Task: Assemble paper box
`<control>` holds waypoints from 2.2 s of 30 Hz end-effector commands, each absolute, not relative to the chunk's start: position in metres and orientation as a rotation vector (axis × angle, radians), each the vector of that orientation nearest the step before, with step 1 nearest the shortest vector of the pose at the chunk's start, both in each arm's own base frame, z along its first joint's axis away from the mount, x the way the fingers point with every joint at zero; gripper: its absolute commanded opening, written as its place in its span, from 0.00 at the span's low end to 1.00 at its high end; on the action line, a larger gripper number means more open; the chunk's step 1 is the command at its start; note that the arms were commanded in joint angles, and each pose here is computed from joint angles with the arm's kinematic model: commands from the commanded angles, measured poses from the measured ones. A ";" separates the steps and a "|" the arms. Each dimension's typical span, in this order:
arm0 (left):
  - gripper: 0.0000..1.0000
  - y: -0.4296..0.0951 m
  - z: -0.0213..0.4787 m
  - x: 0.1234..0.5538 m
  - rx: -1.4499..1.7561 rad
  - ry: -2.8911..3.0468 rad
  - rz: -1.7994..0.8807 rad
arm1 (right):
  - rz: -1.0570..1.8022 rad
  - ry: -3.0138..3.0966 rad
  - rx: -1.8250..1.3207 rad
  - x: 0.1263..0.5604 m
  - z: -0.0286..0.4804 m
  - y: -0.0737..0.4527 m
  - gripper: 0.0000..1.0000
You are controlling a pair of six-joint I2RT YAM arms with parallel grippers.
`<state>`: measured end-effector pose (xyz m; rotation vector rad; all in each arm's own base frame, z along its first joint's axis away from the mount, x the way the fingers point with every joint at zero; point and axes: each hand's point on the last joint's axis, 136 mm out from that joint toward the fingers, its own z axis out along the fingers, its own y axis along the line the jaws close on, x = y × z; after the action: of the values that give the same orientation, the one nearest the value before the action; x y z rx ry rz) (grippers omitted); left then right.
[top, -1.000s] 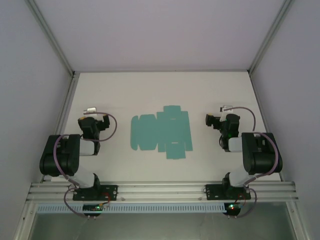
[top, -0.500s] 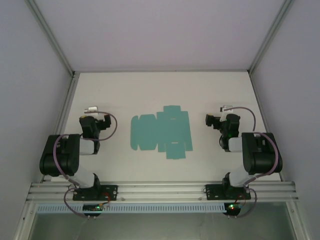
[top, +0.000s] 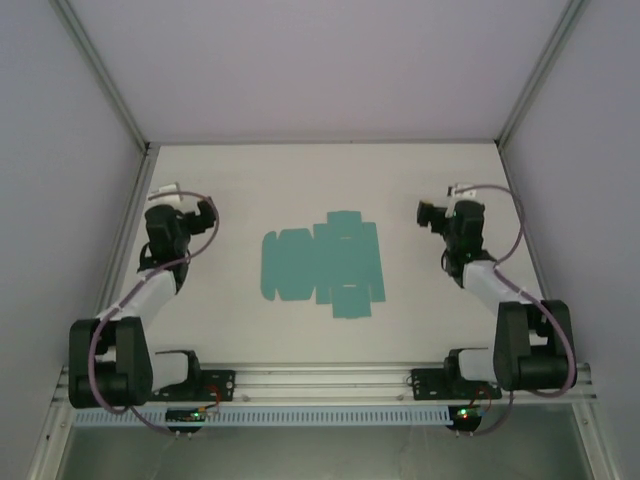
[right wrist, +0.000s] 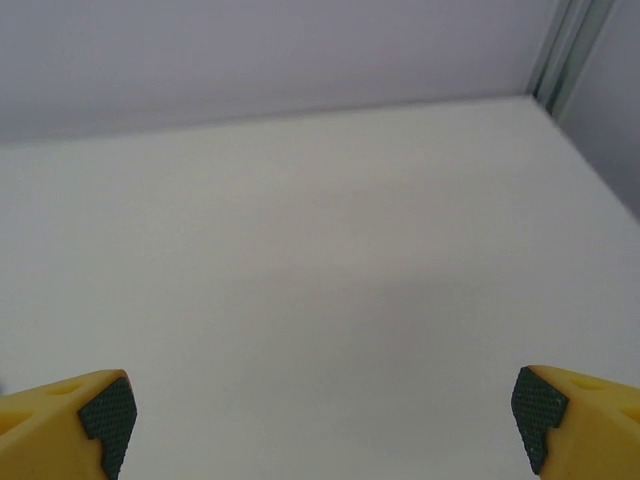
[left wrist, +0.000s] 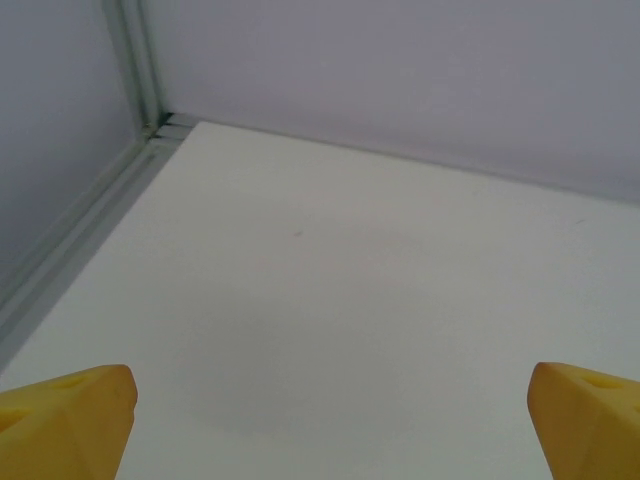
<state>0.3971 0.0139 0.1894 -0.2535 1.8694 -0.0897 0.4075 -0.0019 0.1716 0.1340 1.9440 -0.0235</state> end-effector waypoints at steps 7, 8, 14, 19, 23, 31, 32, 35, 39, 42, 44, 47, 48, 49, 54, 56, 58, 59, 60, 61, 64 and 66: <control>1.00 -0.102 0.102 0.359 -0.253 2.456 -0.541 | 0.066 2.555 0.207 0.369 0.108 0.077 0.79; 0.99 -0.115 0.095 0.354 -0.239 2.499 -0.604 | 0.100 2.608 0.188 0.366 0.100 0.089 0.71; 1.00 -0.151 0.068 0.343 -0.109 2.615 -0.844 | 0.170 2.825 0.028 0.362 0.063 0.140 0.50; 1.00 -0.165 0.056 0.343 -0.142 2.679 -0.955 | 0.210 2.917 0.025 0.363 0.035 0.148 0.35; 1.00 -0.181 0.048 0.331 -0.162 2.724 -1.091 | 0.169 2.971 0.057 0.354 0.006 0.143 0.23; 1.00 -0.210 0.043 0.323 -0.109 2.751 -1.235 | 0.204 2.958 0.190 0.333 -0.030 0.139 0.21; 1.00 -0.217 0.045 0.323 -0.101 2.748 -1.282 | 0.217 2.959 0.191 0.329 -0.033 0.141 0.21; 1.00 -0.237 0.057 0.326 -0.043 2.699 -1.408 | 0.257 2.960 0.181 0.324 -0.038 0.146 0.20; 1.00 -0.256 0.084 0.333 0.036 2.602 -1.554 | 0.290 2.942 0.151 0.323 -0.041 0.153 0.18; 1.00 -0.262 0.110 0.337 0.084 2.500 -1.637 | 0.282 2.944 0.147 0.318 -0.043 0.153 0.19; 1.00 -0.265 0.132 0.338 0.121 2.423 -1.679 | 0.285 2.949 0.151 0.314 -0.044 0.153 0.18; 1.00 -0.268 0.166 0.336 0.179 2.308 -1.739 | 0.267 2.947 0.164 0.311 -0.045 0.149 0.18; 1.00 -0.269 0.175 0.335 0.196 2.284 -1.752 | 0.263 2.940 0.167 0.312 -0.045 0.148 0.18; 0.97 -0.270 0.183 0.334 0.214 2.266 -1.754 | 0.265 2.936 0.172 0.311 -0.045 0.148 0.18; 0.84 -0.270 0.185 0.331 0.256 2.352 -1.565 | 0.256 2.924 0.191 0.310 -0.046 0.145 0.19; 0.80 -0.266 0.173 0.331 0.263 2.440 -1.416 | 0.258 2.919 0.199 0.310 -0.046 0.145 0.19; 0.75 -0.259 0.159 0.329 0.254 2.527 -1.265 | 0.263 2.921 0.210 0.309 -0.045 0.145 0.19; 0.72 -0.256 0.155 0.329 0.240 2.547 -1.236 | 0.261 2.922 0.213 0.308 -0.045 0.144 0.20; 0.66 -0.254 0.152 0.328 0.223 2.558 -1.229 | 0.261 2.915 0.210 0.310 -0.043 0.144 0.20; 0.61 -0.253 0.150 0.327 0.214 2.562 -1.225 | 0.266 2.910 0.207 0.311 -0.041 0.145 0.21; 0.45 -0.251 0.145 0.327 0.198 2.569 -1.210 | 0.277 2.887 0.188 0.316 -0.033 0.146 0.23; 0.31 -0.250 0.146 0.330 0.192 2.554 -1.199 | 0.296 2.867 0.177 0.320 -0.025 0.148 0.24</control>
<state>0.3350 -0.2551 0.1459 0.1687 2.5483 -1.2546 0.3696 0.1464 0.0202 0.2105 2.6540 0.3124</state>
